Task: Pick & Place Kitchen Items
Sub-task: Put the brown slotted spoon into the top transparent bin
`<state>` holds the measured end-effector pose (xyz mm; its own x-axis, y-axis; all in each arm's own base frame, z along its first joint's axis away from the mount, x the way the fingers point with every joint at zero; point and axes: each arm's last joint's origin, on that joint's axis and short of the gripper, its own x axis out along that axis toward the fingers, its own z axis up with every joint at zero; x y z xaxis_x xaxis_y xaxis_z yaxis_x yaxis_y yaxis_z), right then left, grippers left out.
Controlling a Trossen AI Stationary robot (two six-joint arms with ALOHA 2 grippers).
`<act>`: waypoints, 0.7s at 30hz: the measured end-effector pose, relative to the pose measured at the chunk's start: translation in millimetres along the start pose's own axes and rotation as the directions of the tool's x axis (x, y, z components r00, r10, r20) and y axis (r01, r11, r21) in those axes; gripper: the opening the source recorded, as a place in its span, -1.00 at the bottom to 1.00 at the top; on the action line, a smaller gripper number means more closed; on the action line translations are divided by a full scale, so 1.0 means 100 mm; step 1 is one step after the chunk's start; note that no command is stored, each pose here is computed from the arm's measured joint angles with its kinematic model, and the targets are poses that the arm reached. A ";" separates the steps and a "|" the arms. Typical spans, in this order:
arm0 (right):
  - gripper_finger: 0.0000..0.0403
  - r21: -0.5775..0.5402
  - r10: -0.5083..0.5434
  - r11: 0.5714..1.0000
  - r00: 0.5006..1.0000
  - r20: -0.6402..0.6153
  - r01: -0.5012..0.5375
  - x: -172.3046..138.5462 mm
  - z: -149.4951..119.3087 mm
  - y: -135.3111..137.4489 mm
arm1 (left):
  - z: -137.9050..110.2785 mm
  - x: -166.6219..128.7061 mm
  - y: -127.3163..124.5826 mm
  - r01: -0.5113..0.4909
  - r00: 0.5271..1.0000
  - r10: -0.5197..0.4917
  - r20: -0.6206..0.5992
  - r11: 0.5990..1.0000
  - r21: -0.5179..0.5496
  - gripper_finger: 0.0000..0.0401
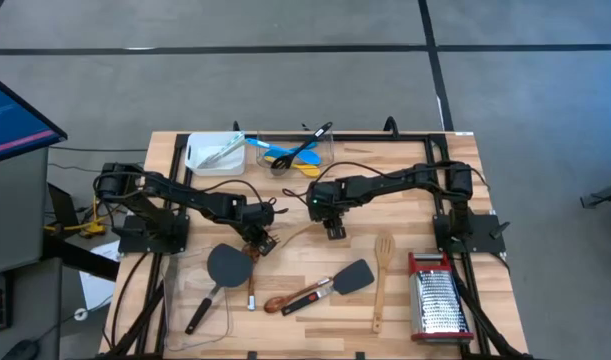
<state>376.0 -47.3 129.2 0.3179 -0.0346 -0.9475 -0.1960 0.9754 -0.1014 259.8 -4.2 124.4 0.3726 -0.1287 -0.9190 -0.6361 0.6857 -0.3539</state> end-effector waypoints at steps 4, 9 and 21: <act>-0.35 0.000 0.001 1.000 1.000 0.000 -0.001 0.00 0.00 0.00 | 0.00 0.00 0.00 0.001 1.000 -0.001 0.001 1.000 0.000 -0.99; -0.49 -0.009 0.001 1.000 1.000 0.003 -0.001 0.00 0.00 0.00 | 0.00 0.00 0.00 0.000 1.000 0.000 0.000 1.000 0.000 -0.99; -0.50 -0.006 -0.002 1.000 1.000 0.002 0.002 0.00 0.01 0.02 | 0.00 0.00 0.00 -0.006 1.000 0.006 0.003 1.000 0.000 -0.99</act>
<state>376.5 -45.0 129.1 0.3202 -0.0363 -0.9466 -0.2011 0.9739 -0.1054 259.5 -3.9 124.2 0.3708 -0.1227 -0.9206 -0.6384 0.6862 -0.3486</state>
